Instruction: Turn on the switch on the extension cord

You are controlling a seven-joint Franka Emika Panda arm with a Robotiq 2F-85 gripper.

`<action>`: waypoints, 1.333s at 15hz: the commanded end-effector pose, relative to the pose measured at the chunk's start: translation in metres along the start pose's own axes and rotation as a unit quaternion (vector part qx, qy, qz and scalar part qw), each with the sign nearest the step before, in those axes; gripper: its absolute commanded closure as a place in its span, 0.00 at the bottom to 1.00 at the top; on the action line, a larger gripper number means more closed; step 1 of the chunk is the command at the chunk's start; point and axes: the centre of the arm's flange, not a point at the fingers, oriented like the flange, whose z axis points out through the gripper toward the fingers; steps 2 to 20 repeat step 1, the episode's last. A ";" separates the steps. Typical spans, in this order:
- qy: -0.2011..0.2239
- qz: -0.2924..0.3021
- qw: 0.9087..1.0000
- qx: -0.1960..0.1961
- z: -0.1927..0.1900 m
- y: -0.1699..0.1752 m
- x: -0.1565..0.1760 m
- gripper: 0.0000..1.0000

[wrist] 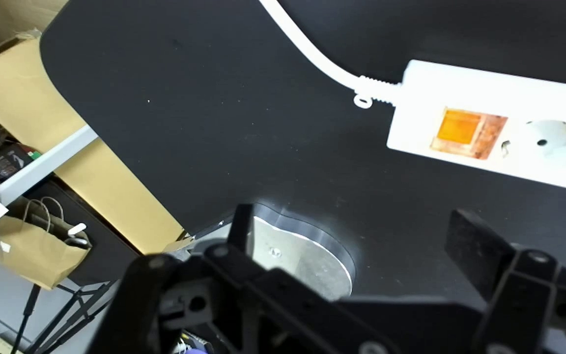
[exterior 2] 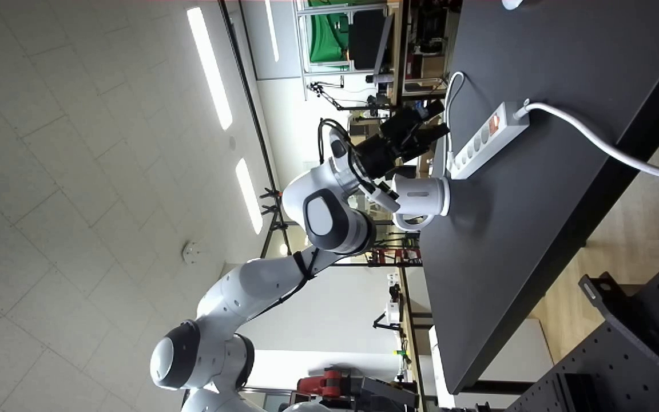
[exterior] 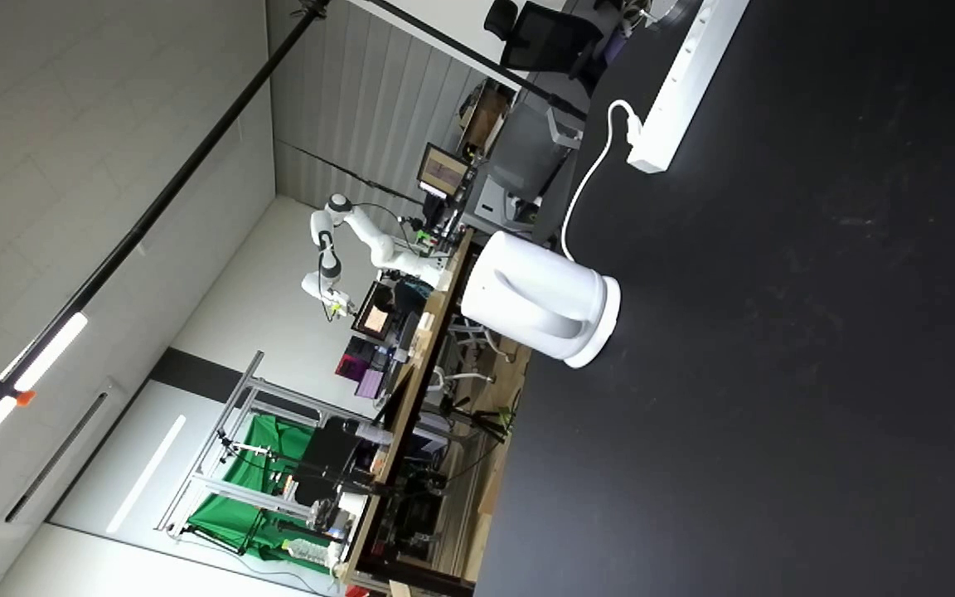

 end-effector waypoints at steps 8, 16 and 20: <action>0.000 0.000 1.000 0.000 0.000 0.000 0.000 0.00; 0.000 0.000 1.000 0.000 0.000 0.000 0.000 0.00; 0.000 0.000 1.000 0.000 0.000 0.000 0.000 0.00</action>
